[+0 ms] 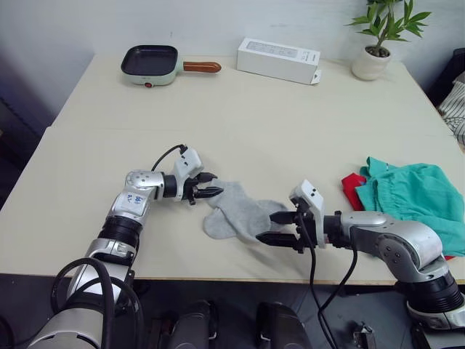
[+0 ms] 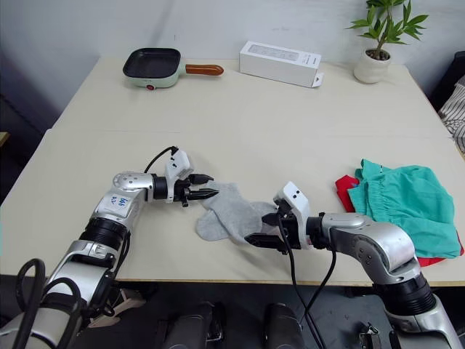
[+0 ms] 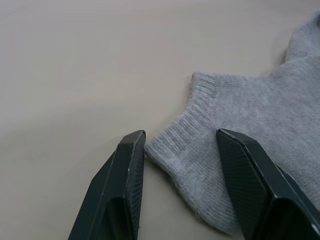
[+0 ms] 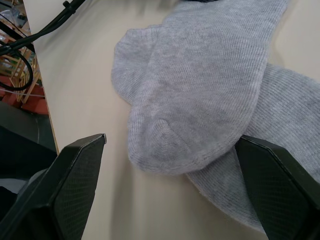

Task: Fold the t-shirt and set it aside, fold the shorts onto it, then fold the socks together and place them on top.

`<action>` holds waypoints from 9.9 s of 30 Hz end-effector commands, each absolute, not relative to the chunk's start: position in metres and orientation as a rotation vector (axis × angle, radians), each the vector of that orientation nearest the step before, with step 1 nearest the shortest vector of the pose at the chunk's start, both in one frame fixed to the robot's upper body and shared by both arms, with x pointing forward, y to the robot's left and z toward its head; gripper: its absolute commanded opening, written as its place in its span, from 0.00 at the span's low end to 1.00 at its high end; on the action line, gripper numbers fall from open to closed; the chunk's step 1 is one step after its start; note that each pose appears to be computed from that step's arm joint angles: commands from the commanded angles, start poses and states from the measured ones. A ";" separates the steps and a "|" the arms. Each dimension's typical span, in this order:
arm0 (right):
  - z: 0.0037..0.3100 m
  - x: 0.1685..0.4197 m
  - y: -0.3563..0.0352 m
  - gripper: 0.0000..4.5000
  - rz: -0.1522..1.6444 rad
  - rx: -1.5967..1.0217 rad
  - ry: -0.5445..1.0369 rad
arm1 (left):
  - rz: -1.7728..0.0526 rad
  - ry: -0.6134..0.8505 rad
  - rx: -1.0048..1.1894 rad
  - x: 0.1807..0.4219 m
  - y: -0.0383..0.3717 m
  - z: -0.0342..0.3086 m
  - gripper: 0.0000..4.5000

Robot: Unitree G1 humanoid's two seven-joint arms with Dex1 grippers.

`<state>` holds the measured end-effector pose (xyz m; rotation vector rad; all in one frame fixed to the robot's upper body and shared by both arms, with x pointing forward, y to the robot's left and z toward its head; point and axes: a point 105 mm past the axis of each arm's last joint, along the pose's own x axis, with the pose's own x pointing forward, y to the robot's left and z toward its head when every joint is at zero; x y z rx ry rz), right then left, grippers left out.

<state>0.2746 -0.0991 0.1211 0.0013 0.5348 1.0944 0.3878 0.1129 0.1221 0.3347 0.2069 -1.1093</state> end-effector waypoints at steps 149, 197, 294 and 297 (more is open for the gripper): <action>0.098 0.237 -0.158 0.64 0.598 0.763 0.500 | -1.231 -0.040 0.344 0.317 0.053 0.108 0.00; 0.145 0.284 -0.139 0.01 0.378 0.749 0.319 | -1.273 -0.051 0.400 0.332 -0.002 0.091 0.00; 0.102 0.367 -0.164 0.01 0.884 -0.109 0.086 | -1.226 0.107 0.340 0.339 0.022 0.092 0.00; 0.107 0.365 -0.181 0.01 0.892 -0.116 0.155 | -1.220 0.101 0.346 0.340 0.025 0.093 0.00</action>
